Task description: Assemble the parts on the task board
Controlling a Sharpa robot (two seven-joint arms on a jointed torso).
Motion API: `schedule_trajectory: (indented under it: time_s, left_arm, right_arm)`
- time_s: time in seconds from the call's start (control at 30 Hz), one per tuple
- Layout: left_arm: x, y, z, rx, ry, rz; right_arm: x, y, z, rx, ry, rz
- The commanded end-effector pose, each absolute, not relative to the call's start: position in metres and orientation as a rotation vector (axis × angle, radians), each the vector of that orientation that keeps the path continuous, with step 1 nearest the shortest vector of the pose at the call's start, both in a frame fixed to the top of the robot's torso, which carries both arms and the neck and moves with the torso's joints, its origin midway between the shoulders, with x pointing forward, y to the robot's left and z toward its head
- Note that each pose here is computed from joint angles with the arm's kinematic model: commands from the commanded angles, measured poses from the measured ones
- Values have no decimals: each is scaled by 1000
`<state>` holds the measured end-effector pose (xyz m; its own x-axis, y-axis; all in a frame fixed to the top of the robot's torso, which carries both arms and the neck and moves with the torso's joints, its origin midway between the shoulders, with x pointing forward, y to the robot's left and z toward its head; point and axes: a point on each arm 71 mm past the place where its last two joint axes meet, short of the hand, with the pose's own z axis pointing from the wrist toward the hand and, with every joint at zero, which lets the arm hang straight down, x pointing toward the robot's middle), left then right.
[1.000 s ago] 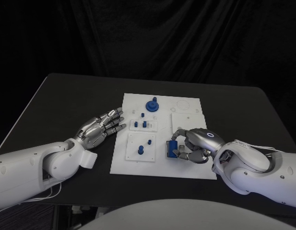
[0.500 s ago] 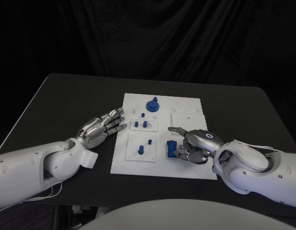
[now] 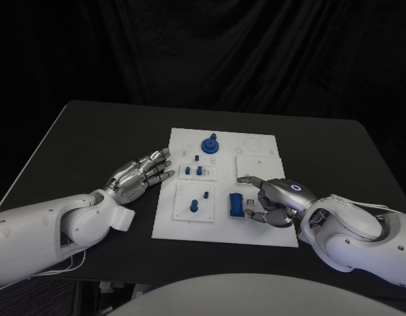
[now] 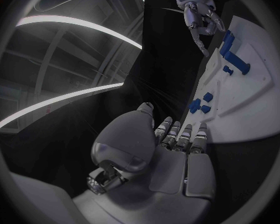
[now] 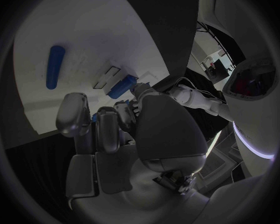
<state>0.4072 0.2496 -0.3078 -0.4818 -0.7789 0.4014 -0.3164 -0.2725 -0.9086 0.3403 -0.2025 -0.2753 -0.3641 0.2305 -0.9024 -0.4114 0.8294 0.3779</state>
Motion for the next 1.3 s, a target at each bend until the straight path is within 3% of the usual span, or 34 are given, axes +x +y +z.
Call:
schedule_trajectory:
  time_s: [0.03, 0.27, 0.6, 0.93, 1.3]
  left_arm:
    - [407, 248, -307, -1339, 1617, -1828]
    - [406, 248, -307, -1340, 1617, -1820]
    - [406, 248, -307, -1340, 1617, -1822]
    - [406, 248, -307, -1341, 1621, -1821]
    - [406, 248, -307, -1342, 1622, -1823]
  right_arm:
    - [342, -212, -260, -80, 1757, 653]
    - [345, -241, -242, -37, 1771, 535]
    - [347, -270, -250, 11, 1903, 319]
    - [349, -276, -258, -4, 1964, 203]
    - [348, -268, -272, -36, 2019, 182]
